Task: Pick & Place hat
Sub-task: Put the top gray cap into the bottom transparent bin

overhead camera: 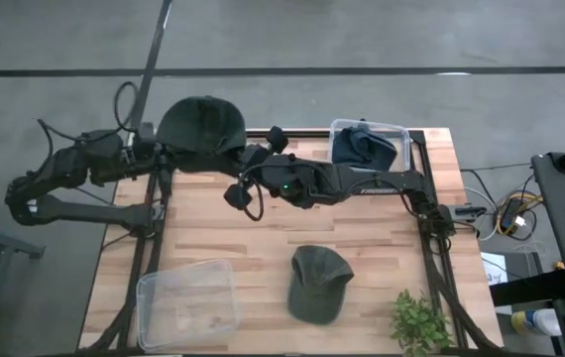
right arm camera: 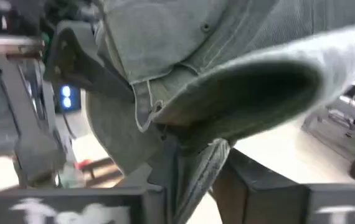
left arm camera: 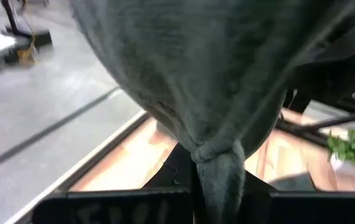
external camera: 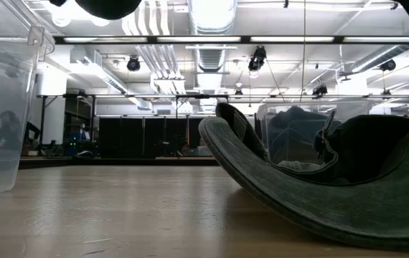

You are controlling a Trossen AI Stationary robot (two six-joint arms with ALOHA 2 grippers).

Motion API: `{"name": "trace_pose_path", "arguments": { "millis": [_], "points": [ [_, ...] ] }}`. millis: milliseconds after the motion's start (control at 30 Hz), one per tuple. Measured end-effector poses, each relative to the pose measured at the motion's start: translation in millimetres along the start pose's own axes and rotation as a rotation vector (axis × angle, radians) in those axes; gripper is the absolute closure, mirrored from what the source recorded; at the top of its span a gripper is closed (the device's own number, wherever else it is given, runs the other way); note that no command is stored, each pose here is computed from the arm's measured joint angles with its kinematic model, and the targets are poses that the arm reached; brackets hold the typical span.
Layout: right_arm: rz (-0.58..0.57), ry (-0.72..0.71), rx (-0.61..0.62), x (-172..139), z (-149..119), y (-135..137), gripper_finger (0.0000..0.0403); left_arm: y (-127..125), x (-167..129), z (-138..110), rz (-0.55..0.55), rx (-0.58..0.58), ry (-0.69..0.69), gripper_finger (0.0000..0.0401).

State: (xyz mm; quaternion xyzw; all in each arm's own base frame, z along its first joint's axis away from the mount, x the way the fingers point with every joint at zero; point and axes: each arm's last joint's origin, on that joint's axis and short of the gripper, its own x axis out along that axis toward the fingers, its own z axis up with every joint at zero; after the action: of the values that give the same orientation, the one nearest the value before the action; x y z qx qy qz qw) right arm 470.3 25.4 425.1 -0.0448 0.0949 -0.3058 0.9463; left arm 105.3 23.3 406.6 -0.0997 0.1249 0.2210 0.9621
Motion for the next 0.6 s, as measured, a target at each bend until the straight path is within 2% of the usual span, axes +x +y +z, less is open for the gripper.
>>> {"name": "trace_pose_path", "arguments": {
  "millis": [200,400,467,600],
  "points": [
    [-0.010,0.144,-0.040,-12,-7,-12,0.0281,5,-16,-5,-0.006,-0.027,0.095,0.0395],
    [-0.032,0.241,-0.082,-27,-8,-25,0.0251,12,-45,-4,-0.006,-0.015,0.215,0.0395],
    [-0.036,0.271,-0.085,-34,-7,-30,0.0248,12,-54,-5,-0.073,-0.017,0.286,0.0395],
    [-0.044,0.315,-0.077,-52,-1,-45,0.0247,10,-71,-9,-0.293,-0.076,0.429,0.0395]
  ]
}}
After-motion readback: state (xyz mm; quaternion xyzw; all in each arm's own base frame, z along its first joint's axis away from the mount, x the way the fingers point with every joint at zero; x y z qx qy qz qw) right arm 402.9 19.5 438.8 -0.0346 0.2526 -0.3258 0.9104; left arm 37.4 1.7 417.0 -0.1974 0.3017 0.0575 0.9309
